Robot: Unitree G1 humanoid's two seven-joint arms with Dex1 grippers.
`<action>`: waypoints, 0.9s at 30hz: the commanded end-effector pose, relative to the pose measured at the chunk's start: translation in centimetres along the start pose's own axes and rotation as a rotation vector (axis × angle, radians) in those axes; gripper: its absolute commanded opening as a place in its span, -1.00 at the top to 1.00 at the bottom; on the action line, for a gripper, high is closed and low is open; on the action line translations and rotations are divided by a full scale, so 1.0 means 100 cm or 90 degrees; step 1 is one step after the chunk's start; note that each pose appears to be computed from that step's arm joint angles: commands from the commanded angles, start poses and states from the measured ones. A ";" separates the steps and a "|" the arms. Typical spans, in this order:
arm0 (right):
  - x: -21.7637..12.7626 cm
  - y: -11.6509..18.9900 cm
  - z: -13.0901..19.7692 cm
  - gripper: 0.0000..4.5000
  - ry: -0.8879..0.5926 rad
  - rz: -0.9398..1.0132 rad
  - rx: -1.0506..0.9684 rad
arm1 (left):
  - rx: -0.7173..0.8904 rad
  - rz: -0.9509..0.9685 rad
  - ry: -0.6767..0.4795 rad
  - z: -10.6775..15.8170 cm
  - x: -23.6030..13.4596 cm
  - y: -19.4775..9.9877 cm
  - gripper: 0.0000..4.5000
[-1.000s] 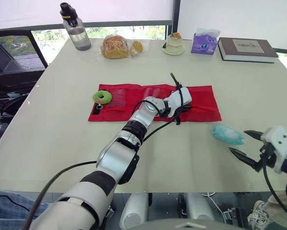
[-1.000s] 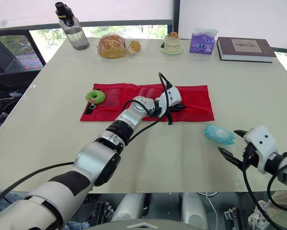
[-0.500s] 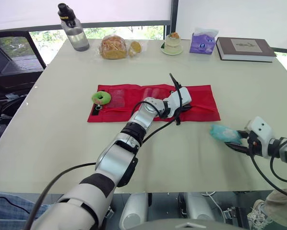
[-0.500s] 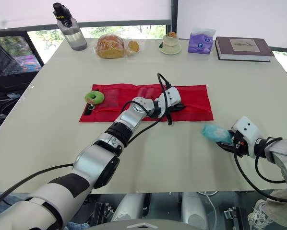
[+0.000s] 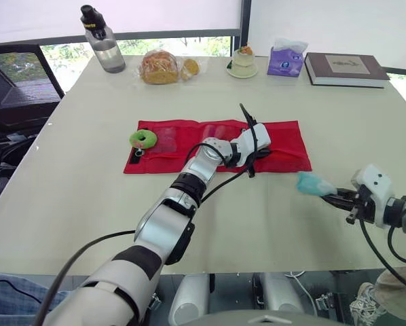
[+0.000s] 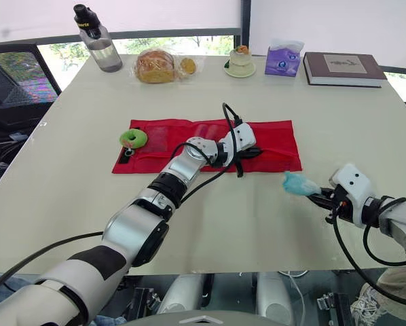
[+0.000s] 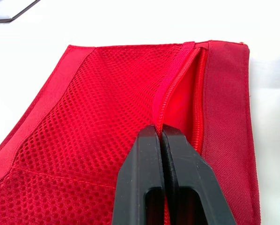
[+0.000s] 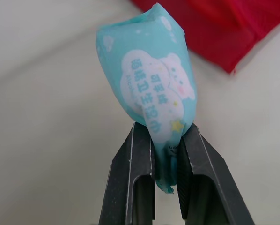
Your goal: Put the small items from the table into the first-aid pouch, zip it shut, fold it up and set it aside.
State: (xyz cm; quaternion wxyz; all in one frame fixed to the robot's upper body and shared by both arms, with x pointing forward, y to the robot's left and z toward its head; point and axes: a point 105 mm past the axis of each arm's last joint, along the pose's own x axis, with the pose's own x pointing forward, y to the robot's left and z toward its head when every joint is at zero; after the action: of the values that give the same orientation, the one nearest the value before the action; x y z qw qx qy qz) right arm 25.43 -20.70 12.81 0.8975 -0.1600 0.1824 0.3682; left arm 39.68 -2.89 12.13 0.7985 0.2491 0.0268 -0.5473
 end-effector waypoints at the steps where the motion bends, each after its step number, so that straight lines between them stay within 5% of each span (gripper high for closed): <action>1: 0.004 0.002 0.014 0.98 -0.007 -0.034 -0.005 | 0.027 -0.003 -0.050 0.026 0.003 0.003 1.00; 13: 0.051 -0.020 0.007 0.98 0.078 -0.152 0.063 | 0.034 -0.028 -0.075 0.037 0.005 -0.005 1.00; 27: 0.098 -0.042 0.035 0.98 0.033 -0.260 0.153 | 0.018 -0.046 -0.090 0.037 0.008 -0.021 1.00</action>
State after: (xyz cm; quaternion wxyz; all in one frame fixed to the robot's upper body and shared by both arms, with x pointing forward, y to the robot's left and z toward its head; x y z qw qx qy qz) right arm 35.23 -16.11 11.54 0.9565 -0.0975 0.2215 0.1631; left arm 38.26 -4.23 13.00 0.7869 0.2263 0.0019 -0.5741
